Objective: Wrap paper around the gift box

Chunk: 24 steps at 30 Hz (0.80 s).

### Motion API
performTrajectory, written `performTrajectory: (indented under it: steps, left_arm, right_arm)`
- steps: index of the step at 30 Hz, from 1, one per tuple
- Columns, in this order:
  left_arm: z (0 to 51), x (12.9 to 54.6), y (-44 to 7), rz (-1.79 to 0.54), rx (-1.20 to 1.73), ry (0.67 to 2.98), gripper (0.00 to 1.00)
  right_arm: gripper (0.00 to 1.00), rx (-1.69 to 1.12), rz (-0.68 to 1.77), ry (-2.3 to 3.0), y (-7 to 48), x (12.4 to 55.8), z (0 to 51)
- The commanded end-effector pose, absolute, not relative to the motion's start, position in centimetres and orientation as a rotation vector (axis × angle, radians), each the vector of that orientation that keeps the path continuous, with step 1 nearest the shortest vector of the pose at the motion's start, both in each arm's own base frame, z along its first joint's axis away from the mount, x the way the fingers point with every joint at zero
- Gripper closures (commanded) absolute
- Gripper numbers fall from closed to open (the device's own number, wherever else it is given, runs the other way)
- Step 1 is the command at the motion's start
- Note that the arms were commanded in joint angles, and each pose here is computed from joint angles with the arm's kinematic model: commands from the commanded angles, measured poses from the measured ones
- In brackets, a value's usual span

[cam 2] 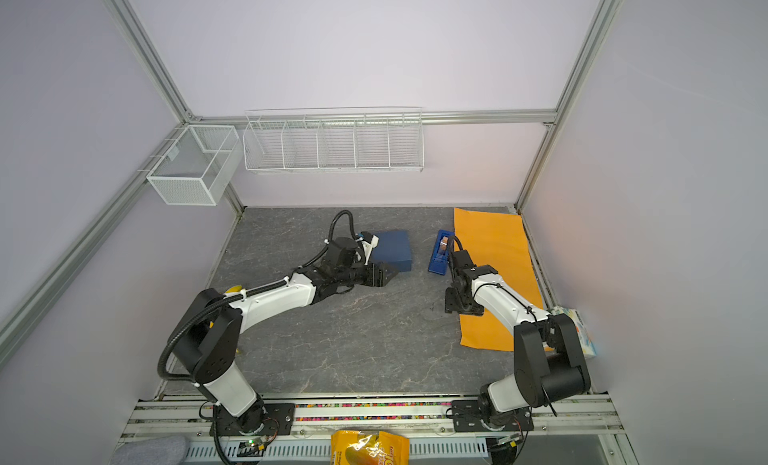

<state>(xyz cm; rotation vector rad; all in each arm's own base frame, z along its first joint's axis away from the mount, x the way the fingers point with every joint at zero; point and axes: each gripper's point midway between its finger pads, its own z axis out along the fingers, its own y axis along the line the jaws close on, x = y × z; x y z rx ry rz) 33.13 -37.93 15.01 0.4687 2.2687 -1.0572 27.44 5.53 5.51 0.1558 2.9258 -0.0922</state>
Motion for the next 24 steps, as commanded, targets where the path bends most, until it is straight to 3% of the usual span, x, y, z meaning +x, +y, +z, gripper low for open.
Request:
performTrajectory:
  steps: [1,9,18,24]
  left_arm:
    - [14.8,33.6,-39.7,-1.155,0.419,2.28,0.24]
    - [12.9,35.5,-40.7,-1.105,0.407,2.32,0.26]
    - [11.0,37.8,-41.2,-1.033,0.428,2.339,0.28]
    - [10.2,39.8,-41.3,-0.999,0.443,2.343,0.28]
  right_arm:
    - [0.41,0.152,-0.153,2.963,5.5,26.9,4.2]
    - [0.57,0.142,-0.286,3.029,4.5,26.2,2.2]
    - [0.93,0.126,-0.244,3.035,5.4,25.7,3.0]
    - [0.94,0.034,-0.204,3.042,7.9,25.2,4.2]
